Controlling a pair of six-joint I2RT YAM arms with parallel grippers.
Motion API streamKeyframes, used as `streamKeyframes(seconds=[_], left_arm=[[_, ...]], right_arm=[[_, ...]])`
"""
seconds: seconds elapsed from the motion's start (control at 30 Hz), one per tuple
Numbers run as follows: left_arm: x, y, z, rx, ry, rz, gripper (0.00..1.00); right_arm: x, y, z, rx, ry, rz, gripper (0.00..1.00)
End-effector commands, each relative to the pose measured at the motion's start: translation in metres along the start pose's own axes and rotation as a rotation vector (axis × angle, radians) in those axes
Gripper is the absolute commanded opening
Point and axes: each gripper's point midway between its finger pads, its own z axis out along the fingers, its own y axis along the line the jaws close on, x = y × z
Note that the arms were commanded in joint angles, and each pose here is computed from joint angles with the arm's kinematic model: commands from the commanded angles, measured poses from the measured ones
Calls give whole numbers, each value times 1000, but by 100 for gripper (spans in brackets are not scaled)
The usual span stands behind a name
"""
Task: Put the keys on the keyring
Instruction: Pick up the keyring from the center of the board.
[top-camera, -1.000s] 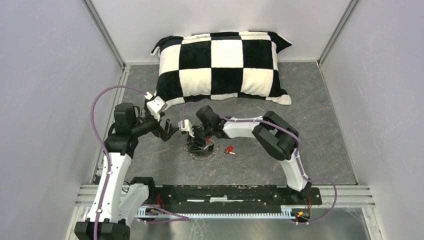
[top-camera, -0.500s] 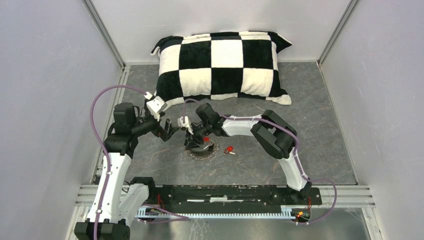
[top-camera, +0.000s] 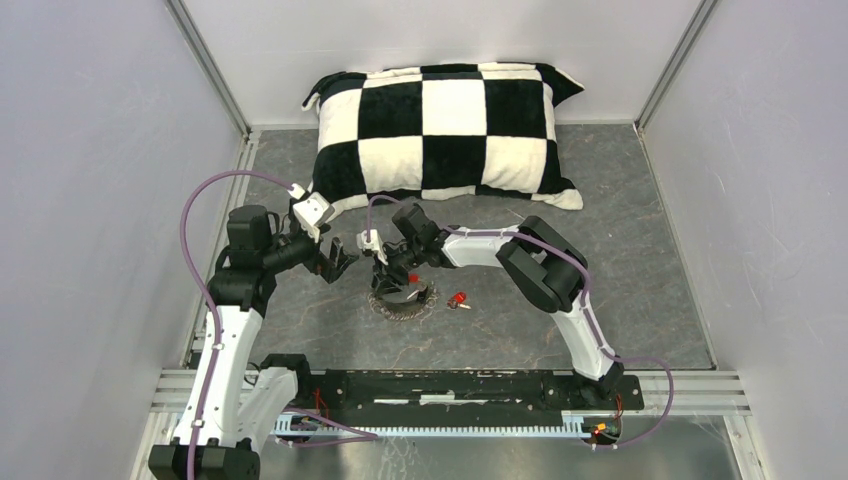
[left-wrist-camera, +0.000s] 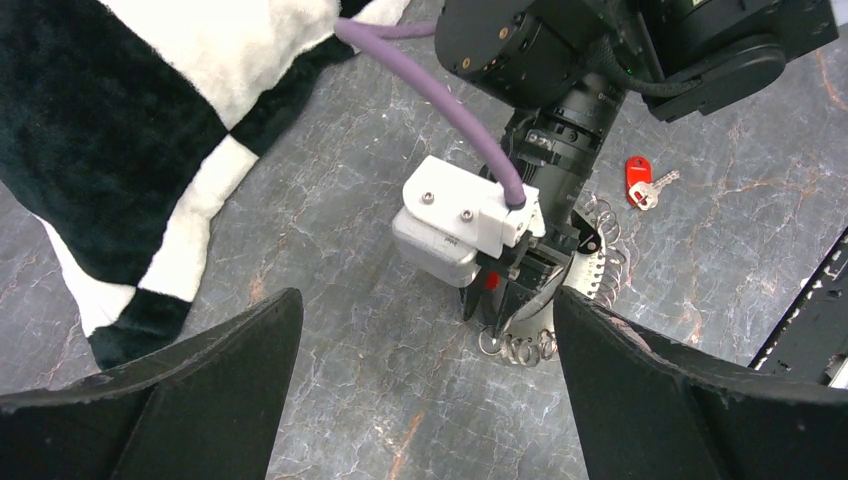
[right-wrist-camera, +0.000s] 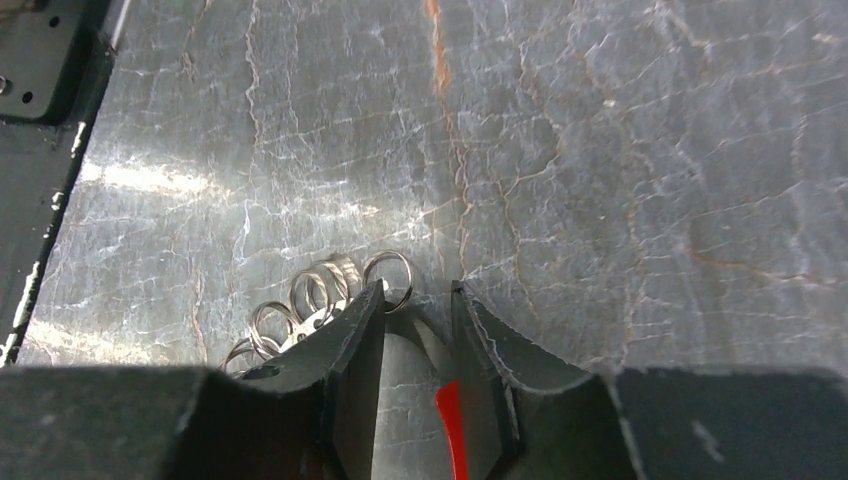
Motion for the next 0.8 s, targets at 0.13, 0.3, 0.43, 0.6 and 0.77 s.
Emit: streamKeyframes(seconds=[0.13,0.3,0.43,0.6,0.77], left_arm=[[-22,-2,-7,2,-51,30,100],[-20,-2,-7,0,-44,37,100],[-21,-2,-8,-1,-46,40,100],[-23,-2,-8,-2,-52,43,100],[-23,1,-9,-17,-44,59,100]], right_arm=[[1,4,12,-30,11,-16,37],[3,9,12,-38,16,-16,33],[3,12,5,-18,23,-31,29],[-6,10,4,-13,13,-39,17],[-5,14,5,-29,8,-30,0]])
